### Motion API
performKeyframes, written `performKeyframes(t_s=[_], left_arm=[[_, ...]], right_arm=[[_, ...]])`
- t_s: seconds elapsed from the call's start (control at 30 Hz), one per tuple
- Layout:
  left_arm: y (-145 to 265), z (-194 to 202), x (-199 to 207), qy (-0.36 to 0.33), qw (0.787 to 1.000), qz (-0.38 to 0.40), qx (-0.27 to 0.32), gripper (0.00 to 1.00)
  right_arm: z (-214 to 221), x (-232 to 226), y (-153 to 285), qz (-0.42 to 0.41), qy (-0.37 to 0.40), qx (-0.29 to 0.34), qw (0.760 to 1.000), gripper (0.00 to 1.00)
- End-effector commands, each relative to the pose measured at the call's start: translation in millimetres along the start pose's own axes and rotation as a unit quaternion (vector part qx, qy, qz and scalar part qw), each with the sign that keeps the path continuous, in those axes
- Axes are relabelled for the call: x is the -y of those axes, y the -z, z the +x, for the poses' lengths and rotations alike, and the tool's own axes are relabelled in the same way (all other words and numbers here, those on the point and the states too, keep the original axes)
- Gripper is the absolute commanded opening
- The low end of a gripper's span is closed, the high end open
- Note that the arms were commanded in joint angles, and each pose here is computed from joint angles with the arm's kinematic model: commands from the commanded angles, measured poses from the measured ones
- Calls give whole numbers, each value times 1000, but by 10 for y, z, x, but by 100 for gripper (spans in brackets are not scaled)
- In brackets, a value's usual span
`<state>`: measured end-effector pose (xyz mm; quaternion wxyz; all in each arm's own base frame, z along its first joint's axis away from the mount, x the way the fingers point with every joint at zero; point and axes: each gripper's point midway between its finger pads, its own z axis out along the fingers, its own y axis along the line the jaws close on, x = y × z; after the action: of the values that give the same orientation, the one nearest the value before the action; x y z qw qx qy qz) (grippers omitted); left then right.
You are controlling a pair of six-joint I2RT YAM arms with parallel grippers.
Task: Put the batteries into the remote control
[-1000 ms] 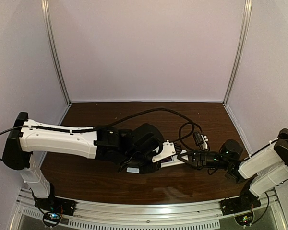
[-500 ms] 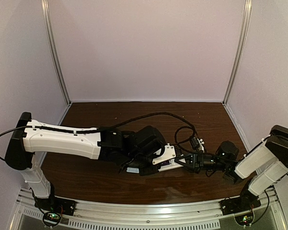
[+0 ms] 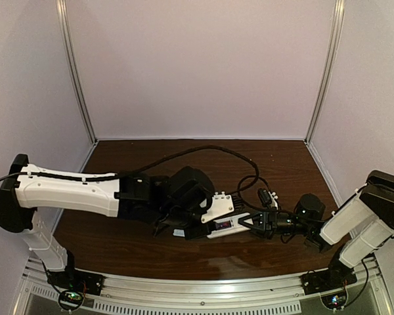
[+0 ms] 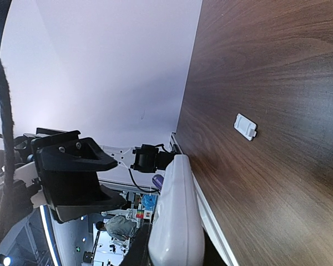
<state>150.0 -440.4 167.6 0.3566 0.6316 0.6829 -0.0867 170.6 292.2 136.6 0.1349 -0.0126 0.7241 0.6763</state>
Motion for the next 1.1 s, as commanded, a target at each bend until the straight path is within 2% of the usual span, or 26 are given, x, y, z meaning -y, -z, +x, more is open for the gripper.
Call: performKeyframes(t_s=[0.0,0.13,0.27,0.47,0.67,1.07], left_arm=[[486,-290,-118,29,993,14,113,36],[751,-170,-128,3,983,43,178,37],[943,-27,-80,-72,971,31,226,39],[850,200,88,-181,961,45,204,41],[938,119,238,-247,937,76,234,39],[1024,-98,282,-307,914,88,251,34]], right_arm=[[-115,-653,51,-117,89,29,989,0],[-81,-674,41,-120,87,16,989,0],[-35,-709,38,-124,83,-1,989,0],[46,-788,21,-123,84,-35,988,0],[129,-766,-22,-96,93,-71,988,0],[254,-769,-35,-94,81,-106,987,0]])
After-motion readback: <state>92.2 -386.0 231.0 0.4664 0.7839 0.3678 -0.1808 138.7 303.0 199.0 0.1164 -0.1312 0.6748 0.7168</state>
